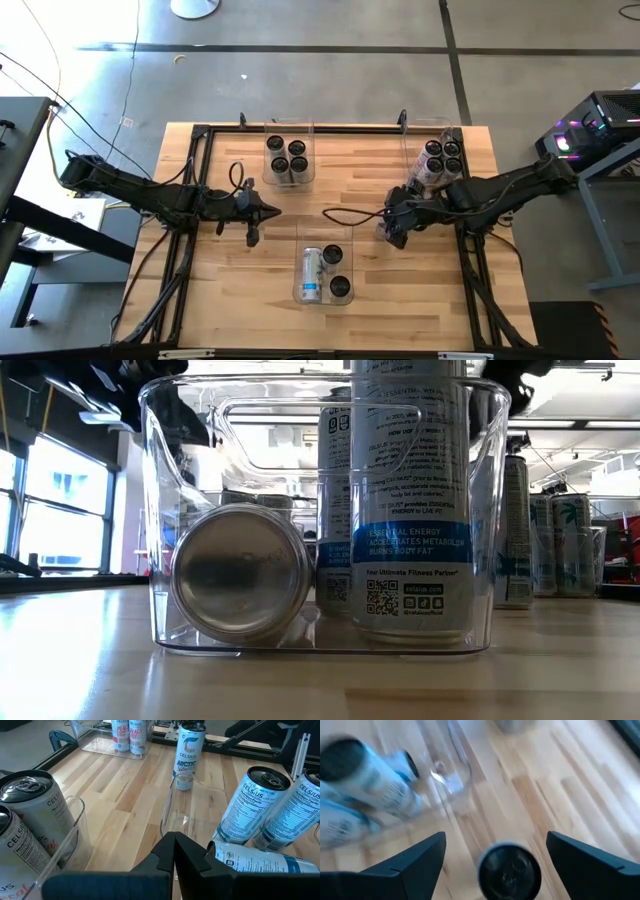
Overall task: Sort soda cans
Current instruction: Remove the white/blue soda can from the transparent bin
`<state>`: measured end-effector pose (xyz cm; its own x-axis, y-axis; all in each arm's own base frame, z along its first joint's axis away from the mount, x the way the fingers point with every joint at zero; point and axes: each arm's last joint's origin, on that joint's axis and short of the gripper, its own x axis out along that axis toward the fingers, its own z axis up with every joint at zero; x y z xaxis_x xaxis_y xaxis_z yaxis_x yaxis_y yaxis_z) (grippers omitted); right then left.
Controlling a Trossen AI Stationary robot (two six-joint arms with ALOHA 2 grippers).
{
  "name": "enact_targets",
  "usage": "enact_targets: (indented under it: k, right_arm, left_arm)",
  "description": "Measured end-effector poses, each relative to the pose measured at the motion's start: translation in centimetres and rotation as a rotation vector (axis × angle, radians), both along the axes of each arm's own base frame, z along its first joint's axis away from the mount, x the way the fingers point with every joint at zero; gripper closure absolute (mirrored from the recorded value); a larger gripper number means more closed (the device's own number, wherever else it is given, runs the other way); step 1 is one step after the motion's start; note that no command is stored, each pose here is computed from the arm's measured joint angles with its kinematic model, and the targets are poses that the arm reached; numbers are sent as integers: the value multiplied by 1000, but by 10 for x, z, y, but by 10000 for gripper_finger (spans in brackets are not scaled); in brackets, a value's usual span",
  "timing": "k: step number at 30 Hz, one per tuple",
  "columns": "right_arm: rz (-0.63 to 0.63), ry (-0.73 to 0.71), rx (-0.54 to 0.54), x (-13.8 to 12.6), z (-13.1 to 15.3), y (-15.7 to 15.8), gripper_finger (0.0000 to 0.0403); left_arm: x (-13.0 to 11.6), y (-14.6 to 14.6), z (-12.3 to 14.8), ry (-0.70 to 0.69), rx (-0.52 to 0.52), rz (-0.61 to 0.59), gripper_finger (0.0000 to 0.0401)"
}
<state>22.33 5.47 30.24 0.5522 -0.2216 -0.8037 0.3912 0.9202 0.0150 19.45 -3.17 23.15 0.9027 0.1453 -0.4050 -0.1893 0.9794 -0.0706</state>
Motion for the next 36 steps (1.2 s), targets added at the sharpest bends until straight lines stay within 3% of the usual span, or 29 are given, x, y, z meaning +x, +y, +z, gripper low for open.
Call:
enact_targets:
  k: [3, 7, 9, 13, 19, 27, 36]
  right_arm:
    - [46, -109, -21, 5, 19, 7, 62]
    - [204, -370, -75, 24, 30, 27, 61]
    - [273, -472, -113, 37, 25, 37, 61]
    - [344, -543, -130, 64, 2, 52, 61]
    - [393, -451, -84, 99, -29, 56, 61]
    - [436, -282, 67, 122, -50, 45, 61]
    - [477, -127, 49, 133, -59, 45, 61]
  left_arm:
    - [0, 0, -1, 5, -7, 3, 400]
    - [-1, 0, -2, 15, -19, 10, 400]
    - [-1, 0, -2, 23, -17, 10, 400]
    - [-1, 0, -2, 22, -18, 10, 400]
    - [-1, 0, -2, 20, -19, 10, 400]
    - [-1, 0, -2, 19, -19, 10, 401]
    - [-1, 0, -2, 19, -19, 10, 401]
